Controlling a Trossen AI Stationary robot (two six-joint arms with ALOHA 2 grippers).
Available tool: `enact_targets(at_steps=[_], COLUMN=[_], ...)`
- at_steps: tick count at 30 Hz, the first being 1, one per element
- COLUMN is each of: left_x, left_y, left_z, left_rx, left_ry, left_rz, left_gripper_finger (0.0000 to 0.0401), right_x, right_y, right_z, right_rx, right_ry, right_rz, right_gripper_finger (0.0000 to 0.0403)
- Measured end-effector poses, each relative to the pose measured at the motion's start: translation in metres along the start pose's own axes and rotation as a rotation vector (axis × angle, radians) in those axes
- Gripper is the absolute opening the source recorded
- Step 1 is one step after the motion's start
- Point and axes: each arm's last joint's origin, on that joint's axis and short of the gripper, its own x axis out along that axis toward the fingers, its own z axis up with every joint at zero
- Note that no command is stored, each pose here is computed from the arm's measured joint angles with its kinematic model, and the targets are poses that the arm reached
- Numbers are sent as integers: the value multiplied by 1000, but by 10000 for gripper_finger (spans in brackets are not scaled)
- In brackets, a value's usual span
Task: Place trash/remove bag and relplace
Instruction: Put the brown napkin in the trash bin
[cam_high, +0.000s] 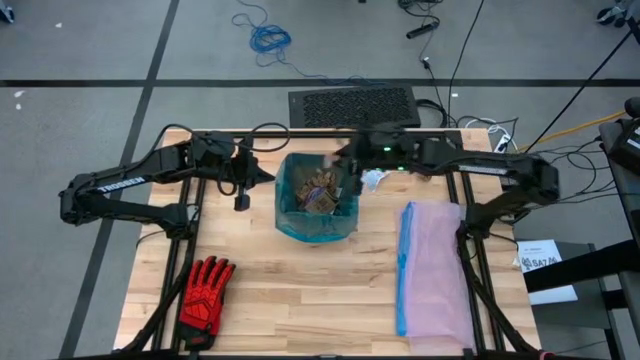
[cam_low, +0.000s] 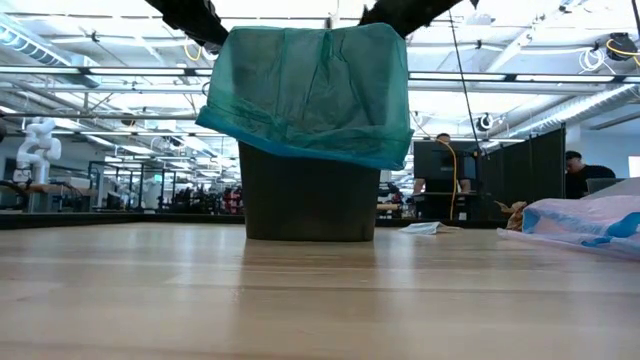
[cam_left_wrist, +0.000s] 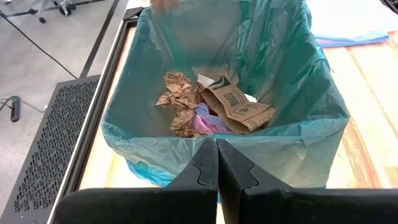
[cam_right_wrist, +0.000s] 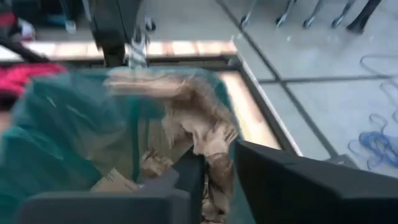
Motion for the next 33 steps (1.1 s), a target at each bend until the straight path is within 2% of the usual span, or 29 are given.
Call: enact_targets(at_steps=[3, 7, 12, 16, 19, 24, 28, 33], left_x=[0, 0, 0, 0, 0, 0, 0, 0], left_y=[0, 0, 0, 0, -1, 0, 0, 0], left_z=[0, 0, 0, -2, -3, -2, -2, -2], left_rx=[0, 0, -1, -3, -6, -4, -4, -5], left_ry=[0, 1, 4, 20, 33, 28, 23, 26], left_rz=[0, -1, -1, 3, 3, 6, 8, 7], left_gripper_finger=[0, 0, 0, 0, 0, 0, 0, 0], right_x=[13, 11, -18, -48, -62, -70, -63, -53], right_y=[-1, -3, -6, -12, -21, -41, -58, -76], right_z=[8, 24, 47, 52, 40, 7, -31, -90], right_rx=[-8, -12, -24, -25, 17, 153, 219, 271], right_ry=[43, 73, 120, 269, 448, 711, 886, 1079], right_rz=[0, -2, -12, -147, -279, -393, -445, -482], right_gripper_finger=[139, 206, 266, 280, 279, 275, 275, 275])
